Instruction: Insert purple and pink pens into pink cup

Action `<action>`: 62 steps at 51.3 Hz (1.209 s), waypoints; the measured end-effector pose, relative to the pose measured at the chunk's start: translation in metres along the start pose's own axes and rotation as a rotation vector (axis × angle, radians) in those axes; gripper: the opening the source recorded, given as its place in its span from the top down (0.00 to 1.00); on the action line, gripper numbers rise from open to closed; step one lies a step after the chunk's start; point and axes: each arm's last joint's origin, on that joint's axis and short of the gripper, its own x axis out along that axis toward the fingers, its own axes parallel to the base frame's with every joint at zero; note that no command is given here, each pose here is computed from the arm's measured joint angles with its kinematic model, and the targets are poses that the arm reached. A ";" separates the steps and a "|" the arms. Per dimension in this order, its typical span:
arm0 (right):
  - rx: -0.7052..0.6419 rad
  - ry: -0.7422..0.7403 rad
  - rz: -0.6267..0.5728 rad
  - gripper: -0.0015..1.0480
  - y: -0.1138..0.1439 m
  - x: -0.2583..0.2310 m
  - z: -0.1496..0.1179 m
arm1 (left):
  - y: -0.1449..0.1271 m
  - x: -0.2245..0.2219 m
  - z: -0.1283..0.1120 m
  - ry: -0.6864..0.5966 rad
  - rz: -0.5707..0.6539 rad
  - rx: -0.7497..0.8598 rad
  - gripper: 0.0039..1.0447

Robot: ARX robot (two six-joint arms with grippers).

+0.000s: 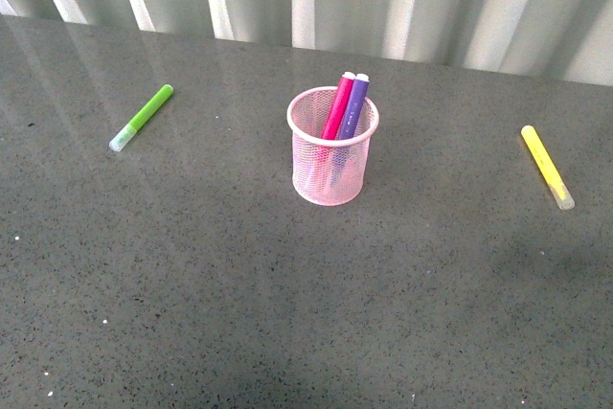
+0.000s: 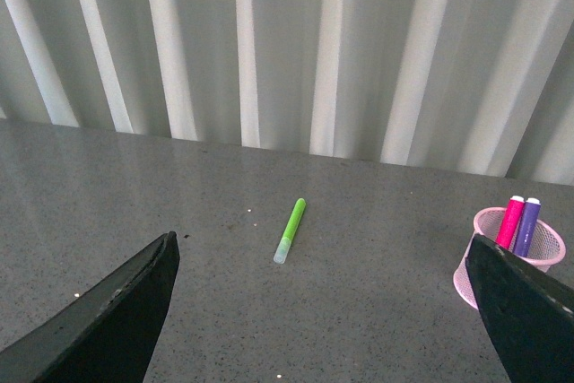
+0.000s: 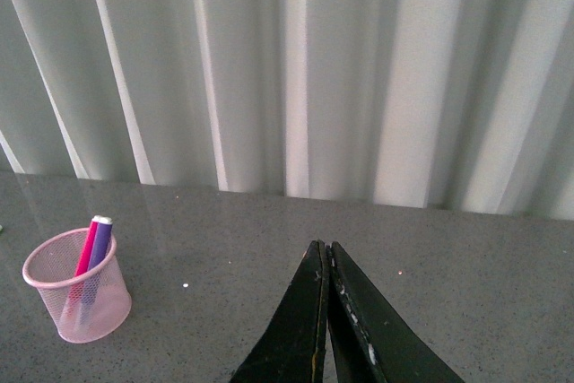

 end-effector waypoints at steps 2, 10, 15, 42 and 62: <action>0.000 0.000 0.000 0.97 0.000 0.000 0.000 | 0.000 0.000 0.000 0.000 0.000 0.000 0.06; 0.000 0.000 0.000 0.97 0.000 0.000 0.000 | 0.000 0.000 0.000 0.000 0.000 0.000 0.06; 0.000 0.000 0.000 0.85 0.000 0.000 0.000 | 0.000 0.000 0.000 0.000 0.000 0.000 0.06; 0.002 0.000 0.000 0.05 0.000 0.000 0.000 | 0.000 0.000 0.000 0.000 0.000 0.000 0.06; 0.006 0.000 0.000 0.07 0.000 0.000 0.000 | 0.000 0.000 0.000 0.000 0.000 0.000 0.06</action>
